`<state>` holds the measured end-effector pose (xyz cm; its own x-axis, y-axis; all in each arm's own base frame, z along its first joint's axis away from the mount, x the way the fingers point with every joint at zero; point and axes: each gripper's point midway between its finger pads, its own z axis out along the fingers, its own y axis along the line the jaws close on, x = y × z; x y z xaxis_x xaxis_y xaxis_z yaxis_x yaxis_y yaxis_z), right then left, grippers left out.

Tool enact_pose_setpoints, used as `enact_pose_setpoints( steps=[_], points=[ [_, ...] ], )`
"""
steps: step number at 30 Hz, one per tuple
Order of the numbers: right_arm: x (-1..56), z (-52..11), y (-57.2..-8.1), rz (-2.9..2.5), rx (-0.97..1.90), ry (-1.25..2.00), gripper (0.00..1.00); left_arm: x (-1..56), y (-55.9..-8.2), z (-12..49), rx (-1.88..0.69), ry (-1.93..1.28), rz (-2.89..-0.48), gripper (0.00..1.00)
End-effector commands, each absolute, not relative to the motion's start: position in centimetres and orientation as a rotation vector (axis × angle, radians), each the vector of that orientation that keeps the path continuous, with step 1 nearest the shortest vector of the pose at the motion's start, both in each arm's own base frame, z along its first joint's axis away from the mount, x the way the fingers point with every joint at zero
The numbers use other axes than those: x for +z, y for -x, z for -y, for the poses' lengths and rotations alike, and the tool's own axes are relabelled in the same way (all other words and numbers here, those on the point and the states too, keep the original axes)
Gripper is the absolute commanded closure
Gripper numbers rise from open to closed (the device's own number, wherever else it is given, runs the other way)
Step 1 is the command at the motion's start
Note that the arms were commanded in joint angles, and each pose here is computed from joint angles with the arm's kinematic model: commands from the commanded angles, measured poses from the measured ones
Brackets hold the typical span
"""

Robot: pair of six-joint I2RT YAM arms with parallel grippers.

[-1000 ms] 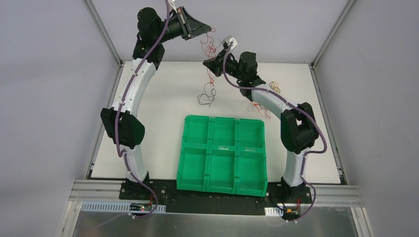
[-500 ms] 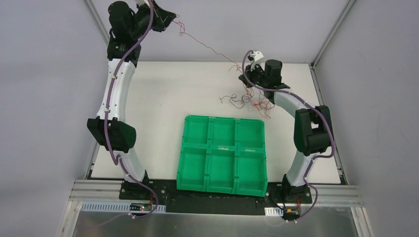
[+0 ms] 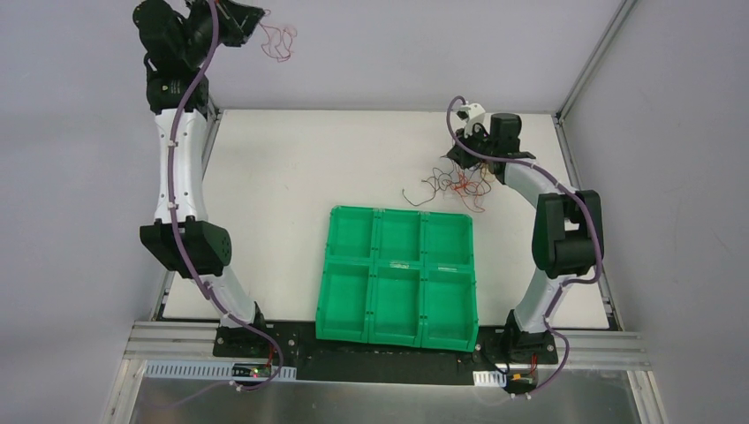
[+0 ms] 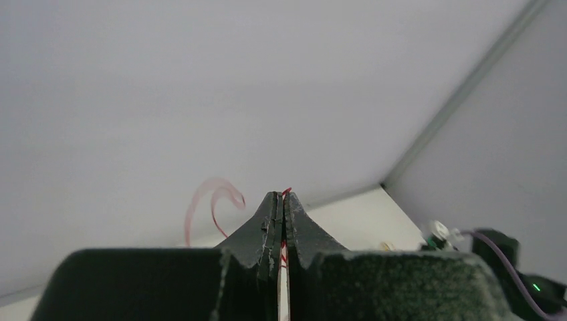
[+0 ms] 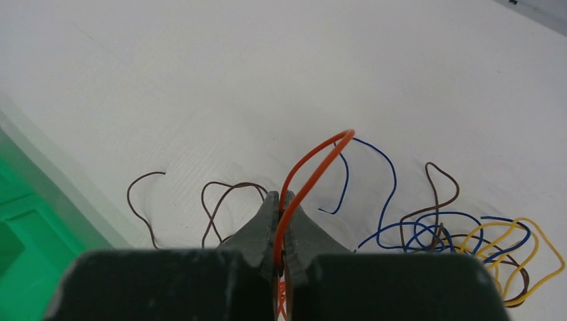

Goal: Untangle the cables

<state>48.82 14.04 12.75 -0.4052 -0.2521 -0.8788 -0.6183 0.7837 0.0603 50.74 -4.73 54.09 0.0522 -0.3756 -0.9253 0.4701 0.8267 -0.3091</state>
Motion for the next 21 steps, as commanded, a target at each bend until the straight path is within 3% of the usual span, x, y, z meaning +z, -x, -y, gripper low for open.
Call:
enact_pose_setpoints(
  steps=[1,13,21],
  points=[
    [20.2,-16.0,-48.6,-1.858,0.541,0.67,1.0,53.5,-45.7,10.1,-0.914,-0.274,-1.384,1.0],
    [29.8,-19.0,-46.2,-1.738,0.684,0.604,1.0,42.3,-33.7,19.2,-1.008,-0.676,-1.507,1.0],
    [32.9,-20.3,-44.8,-1.693,0.732,0.594,1.0,37.1,-31.1,23.6,-1.065,-0.772,-1.568,1.0]
  ],
)
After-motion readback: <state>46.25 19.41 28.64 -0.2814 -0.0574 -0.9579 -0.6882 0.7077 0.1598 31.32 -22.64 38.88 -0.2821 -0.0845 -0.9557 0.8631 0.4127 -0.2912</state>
